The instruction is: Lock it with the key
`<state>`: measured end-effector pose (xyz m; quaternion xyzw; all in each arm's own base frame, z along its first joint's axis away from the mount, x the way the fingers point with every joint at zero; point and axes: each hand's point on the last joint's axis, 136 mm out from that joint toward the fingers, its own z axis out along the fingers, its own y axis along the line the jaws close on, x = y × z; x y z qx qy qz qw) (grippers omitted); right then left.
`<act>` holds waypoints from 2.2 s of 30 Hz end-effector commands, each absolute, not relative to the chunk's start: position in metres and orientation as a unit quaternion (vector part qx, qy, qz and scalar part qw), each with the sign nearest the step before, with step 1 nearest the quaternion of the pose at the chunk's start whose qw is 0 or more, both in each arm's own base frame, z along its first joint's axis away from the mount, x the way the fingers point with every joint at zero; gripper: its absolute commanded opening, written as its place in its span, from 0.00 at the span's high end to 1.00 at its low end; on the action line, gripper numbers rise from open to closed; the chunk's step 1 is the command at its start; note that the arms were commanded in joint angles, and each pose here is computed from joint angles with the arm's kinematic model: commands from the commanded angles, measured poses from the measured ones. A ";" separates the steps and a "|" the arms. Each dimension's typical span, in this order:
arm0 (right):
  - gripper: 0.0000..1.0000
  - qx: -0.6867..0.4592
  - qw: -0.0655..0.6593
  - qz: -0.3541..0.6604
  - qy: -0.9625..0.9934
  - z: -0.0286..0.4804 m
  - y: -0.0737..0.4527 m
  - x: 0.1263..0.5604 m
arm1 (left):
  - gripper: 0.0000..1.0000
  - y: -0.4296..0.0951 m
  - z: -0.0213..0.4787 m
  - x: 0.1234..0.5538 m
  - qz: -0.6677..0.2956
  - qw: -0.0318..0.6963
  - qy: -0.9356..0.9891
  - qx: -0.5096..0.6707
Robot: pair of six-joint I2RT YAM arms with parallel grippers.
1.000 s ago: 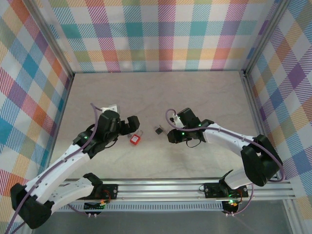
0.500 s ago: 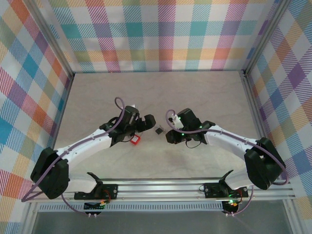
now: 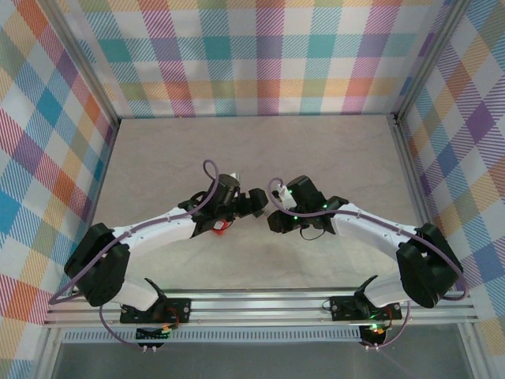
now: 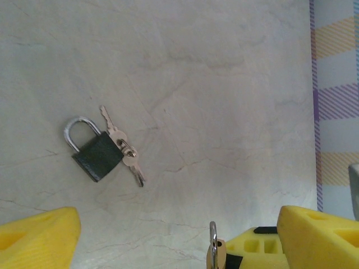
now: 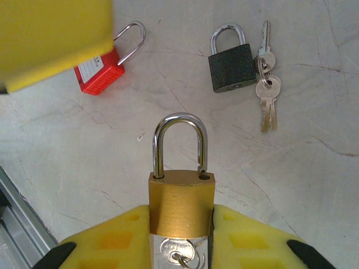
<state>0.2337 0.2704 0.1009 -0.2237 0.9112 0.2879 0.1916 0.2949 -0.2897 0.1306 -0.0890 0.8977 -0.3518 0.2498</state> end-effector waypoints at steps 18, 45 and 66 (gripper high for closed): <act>0.76 -0.245 0.211 0.313 0.893 0.116 0.278 0.229 | 0.39 -0.326 0.128 0.293 -0.406 0.225 0.882 -0.083; 0.76 -0.242 0.216 0.312 0.893 0.117 0.277 0.229 | 0.82 -0.340 0.115 0.284 -0.428 0.198 0.879 -0.067; 0.62 -0.243 0.230 0.310 0.890 0.127 0.272 0.227 | 1.00 -0.333 0.128 0.286 -0.429 0.227 0.872 -0.062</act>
